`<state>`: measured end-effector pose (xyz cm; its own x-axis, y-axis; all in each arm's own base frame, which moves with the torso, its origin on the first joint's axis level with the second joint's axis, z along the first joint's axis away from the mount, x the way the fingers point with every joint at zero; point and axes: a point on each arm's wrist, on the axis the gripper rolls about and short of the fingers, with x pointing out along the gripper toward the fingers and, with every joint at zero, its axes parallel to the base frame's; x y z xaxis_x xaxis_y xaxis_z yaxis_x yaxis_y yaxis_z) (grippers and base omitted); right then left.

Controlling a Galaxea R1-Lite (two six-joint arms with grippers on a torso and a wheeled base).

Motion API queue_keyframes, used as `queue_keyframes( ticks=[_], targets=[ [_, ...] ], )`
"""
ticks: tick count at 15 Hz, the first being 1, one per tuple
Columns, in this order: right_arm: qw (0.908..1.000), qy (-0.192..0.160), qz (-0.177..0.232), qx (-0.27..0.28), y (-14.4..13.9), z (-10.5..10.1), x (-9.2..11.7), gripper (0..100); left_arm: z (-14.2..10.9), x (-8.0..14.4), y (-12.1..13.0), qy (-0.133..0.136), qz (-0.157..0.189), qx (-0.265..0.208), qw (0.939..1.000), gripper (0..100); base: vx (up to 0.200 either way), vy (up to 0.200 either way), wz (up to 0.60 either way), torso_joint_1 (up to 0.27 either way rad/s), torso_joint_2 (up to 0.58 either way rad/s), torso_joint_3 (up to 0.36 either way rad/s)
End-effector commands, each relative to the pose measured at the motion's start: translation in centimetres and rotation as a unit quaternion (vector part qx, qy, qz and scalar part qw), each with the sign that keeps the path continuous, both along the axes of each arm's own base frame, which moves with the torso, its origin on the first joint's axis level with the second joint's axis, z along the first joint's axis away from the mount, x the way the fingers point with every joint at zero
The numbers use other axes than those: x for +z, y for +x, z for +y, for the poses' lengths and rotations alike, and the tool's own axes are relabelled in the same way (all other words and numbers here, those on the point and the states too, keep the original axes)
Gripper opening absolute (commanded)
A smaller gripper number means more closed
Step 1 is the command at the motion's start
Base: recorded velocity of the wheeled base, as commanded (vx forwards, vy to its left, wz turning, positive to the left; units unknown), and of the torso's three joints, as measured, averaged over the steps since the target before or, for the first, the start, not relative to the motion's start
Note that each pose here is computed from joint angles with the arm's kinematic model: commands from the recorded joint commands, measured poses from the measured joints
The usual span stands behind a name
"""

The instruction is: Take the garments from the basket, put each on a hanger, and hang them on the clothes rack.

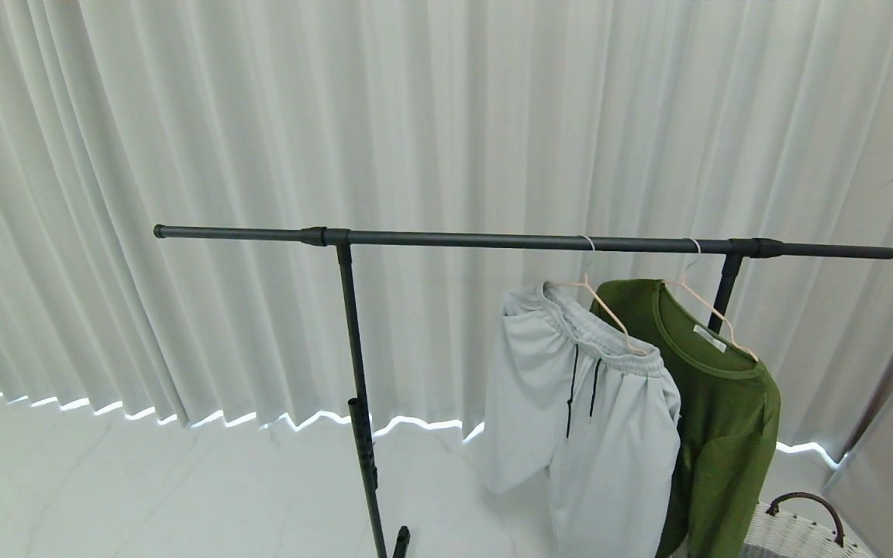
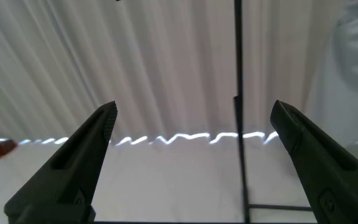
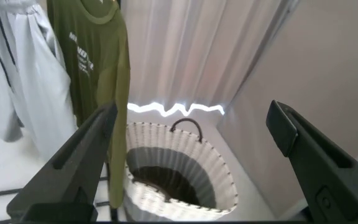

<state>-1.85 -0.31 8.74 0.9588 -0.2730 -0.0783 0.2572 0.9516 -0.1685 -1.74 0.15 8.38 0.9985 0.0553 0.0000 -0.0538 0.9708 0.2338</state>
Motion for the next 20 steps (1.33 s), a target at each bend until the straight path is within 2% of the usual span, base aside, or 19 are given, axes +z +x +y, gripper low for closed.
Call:
queue_keyframes(
  ticks=[1,2,3,4,5,6,10,12,14,15,17,20],
  targets=[
    [1.0,0.007,0.003,-0.002,0.06,-0.01,-0.44,100,0.02,-0.08,-0.14,-0.017,-0.007,-0.01,0.9998,100,0.0,0.0,0.0,0.0,0.0,0.0],
    [0.9998,0.018,-0.013,-0.002,0.15,-0.01,-0.41,100,0.01,-0.2,-0.19,-0.044,-0.006,-0.012,0.9989,100,0.0,0.0,0.0,0.0,0.0,0.0],
    [0.9997,0.019,-0.016,0.001,0.24,-0.01,-0.6,100,-0.03,-0.23,-0.25,-0.056,-0.009,-0.018,0.9982,100,0.0,0.0,0.0,0.0,0.0,0.0],
    [0.9992,0.018,-0.036,0.002,0.27,-0.01,-0.22,100,-0.18,-0.27,-0.35,-0.077,-0.013,-0.048,0.9958,100,0.0,0.0,0.0,0.0,0.0,0.0],
    [0.9993,0.017,-0.034,0.002,0.27,0.0,-0.27,100,-0.34,-0.37,-0.48,-0.08,-0.015,-0.082,0.9934,100,0.0,0.0,0.0,0.0,0.0,0.0],
    [0.9993,0.018,-0.033,0.007,0.27,0.02,-0.28,100,-0.38,-0.88,-0.55,-0.078,0.007,-0.081,0.9936,100,0.0,0.0,0.0,0.0,0.0,0.0],
    [0.9989,0.02,-0.032,0.028,0.3,0.11,-0.3,100,-0.37,-0.91,-0.55,-0.086,0.008,-0.078,0.9932,100,0.0,0.0,0.0,0.0,0.0,0.0],
    [0.9958,0.025,-0.03,0.083,0.32,0.36,-0.35,100,-0.37,-0.91,-0.55,-0.086,0.008,-0.079,0.9931,100,0.0,0.0,0.0,0.0,0.0,0.0],
    [0.9932,0.042,0.003,0.108,0.3,0.48,-1.04,100,-0.37,-0.91,-0.55,-0.086,0.008,-0.078,0.9932,100,0.0,0.0,0.0,0.0,0.0,0.0],
    [0.9917,0.043,-0.004,0.121,0.22,0.44,-1.01,100,-0.37,-0.91,-0.55,-0.086,0.008,-0.078,0.9932,100,0.0,0.0,0.0,0.0,0.0,0.0],
    [0.9866,0.048,-0.045,0.149,-0.43,0.34,-1.21,100,-0.37,-0.91,-0.55,-0.086,0.008,-0.078,0.9932,100,0.0,0.0,0.0,0.0,0.0,0.0],
    [0.9867,0.054,-0.046,0.146,-0.43,0.35,-1.21,100,-0.37,-0.91,-0.55,-0.086,0.008,-0.079,0.9931,100,0.0,0.0,0.0,0.0,0.0,0.0]
  ],
)
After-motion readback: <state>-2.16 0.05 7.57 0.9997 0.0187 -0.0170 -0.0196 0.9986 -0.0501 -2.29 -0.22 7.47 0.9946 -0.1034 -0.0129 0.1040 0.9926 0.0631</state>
